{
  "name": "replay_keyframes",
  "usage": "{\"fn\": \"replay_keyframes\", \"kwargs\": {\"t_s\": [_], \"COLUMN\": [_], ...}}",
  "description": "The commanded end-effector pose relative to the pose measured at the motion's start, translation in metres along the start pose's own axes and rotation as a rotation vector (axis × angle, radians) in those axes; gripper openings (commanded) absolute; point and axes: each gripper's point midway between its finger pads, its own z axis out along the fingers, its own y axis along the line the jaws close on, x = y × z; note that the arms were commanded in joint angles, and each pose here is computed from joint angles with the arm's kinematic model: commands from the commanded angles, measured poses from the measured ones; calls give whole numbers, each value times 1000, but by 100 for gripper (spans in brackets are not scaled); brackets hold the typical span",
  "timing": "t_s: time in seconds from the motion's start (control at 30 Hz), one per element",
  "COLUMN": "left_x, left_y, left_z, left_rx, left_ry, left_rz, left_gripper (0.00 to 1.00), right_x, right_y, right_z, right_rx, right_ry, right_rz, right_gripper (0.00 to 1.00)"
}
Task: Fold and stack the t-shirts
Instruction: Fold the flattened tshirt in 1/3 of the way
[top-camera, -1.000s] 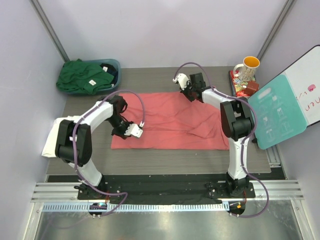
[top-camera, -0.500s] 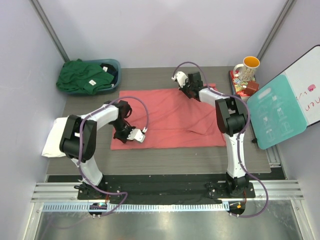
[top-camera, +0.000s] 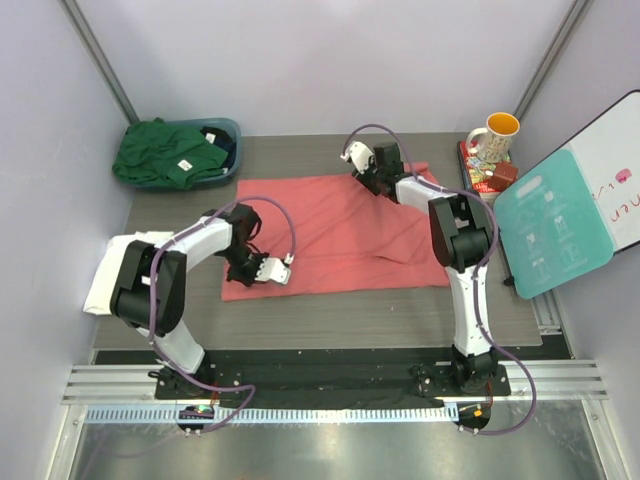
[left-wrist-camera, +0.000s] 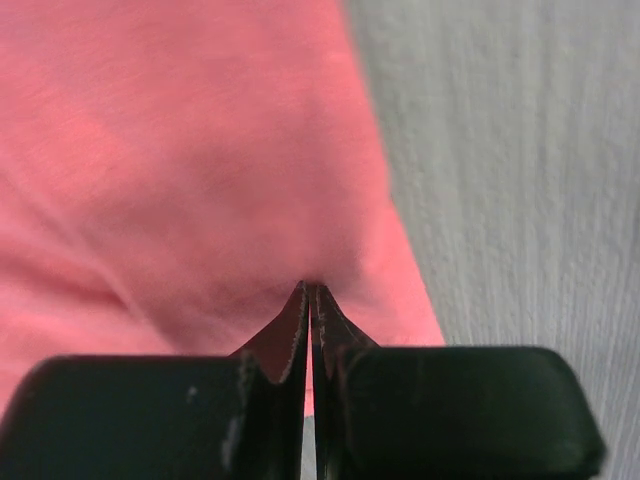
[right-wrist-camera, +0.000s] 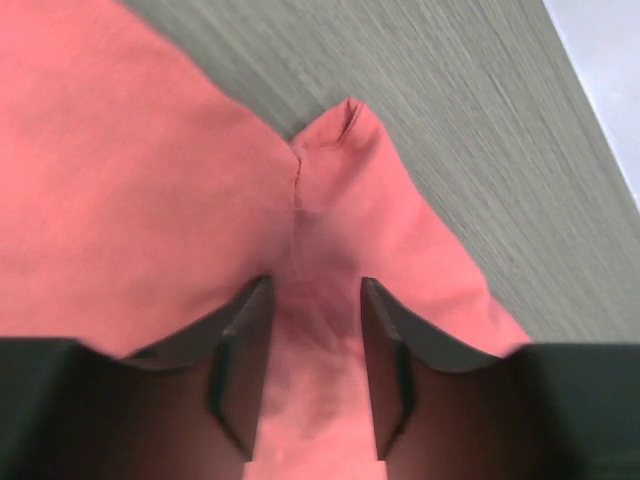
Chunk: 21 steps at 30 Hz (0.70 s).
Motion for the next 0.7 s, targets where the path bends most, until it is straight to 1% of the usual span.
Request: {"fn": "replay_keyframes", "kwargs": {"t_s": [0.0, 0.03, 0.07, 0.1, 0.13, 0.17, 0.2, 0.23, 0.3, 0.33, 0.37, 0.4, 0.43, 0.47, 0.5, 0.53, 0.57, 0.63, 0.67], "left_x": [-13, -16, -20, -26, -32, -36, -40, -45, -47, -44, -41, -35, -25, -18, -8, -2, 11, 22, 33], "left_y": [41, 50, 57, 64, 79, 86, 92, 101, 108, 113, 116, 118, 121, 130, 131, 136, 148, 159, 173], "left_z": [-24, -31, -37, -44, -60, -67, -77, -90, -100, -105, -106, -104, -103, -103, -95, -94, -96, -96, -100], "left_rx": [-246, -299, -348, -389, -478, -524, -568, -631, -677, -708, -719, -733, -753, -787, -794, -818, -871, -906, -957], "left_ry": [-42, -57, -84, -111, -137, -164, -182, -203, -214, -200, -183, -150, -100, -67, -29, 1, 59, 97, 124], "left_rz": [-87, -103, -151, -154, -142, -179, -183, -179, -196, -196, -196, -189, -201, -195, -192, -190, -201, -207, -230], "left_gripper": [2, 3, 6, 12, 23, 27, 30, 32, 33, 33, 34, 33, 33, 31, 27, 3, 0, 0, 0], "right_x": [-32, -39, -42, -44, -49, -50, -50, -46, -46, -33, -31, -24, -1, 10, 25, 34, 43, 60, 67], "right_y": [-4, -7, -9, -10, -16, -19, -20, -17, -18, -7, -5, 3, 19, 26, 37, 41, 47, 59, 65], "right_z": [-47, -61, -68, -75, -89, -96, -104, -109, -131, -136, -152, -159, -164, -171, -184, -190, -196, -213, -219], "right_rx": [-36, -32, -27, -25, -9, 3, 6, -1, -8, -37, -52, -75, -116, -139, -153, -164, -181, -203, -226], "right_ry": [-51, -66, -72, -72, -83, -81, -77, -63, -57, -28, -20, -9, 34, 58, 82, 94, 111, 124, 136], "right_rz": [-5, -9, -7, -5, -4, -3, 2, 2, 2, -6, -15, -31, -68, -92, -110, -142, -158, -194, -203], "right_gripper": [51, 54, 58, 60, 62, 64, 64, 64, 64, 63, 61, 60, 53, 46, 37, 11, 2, 1, 1]}}
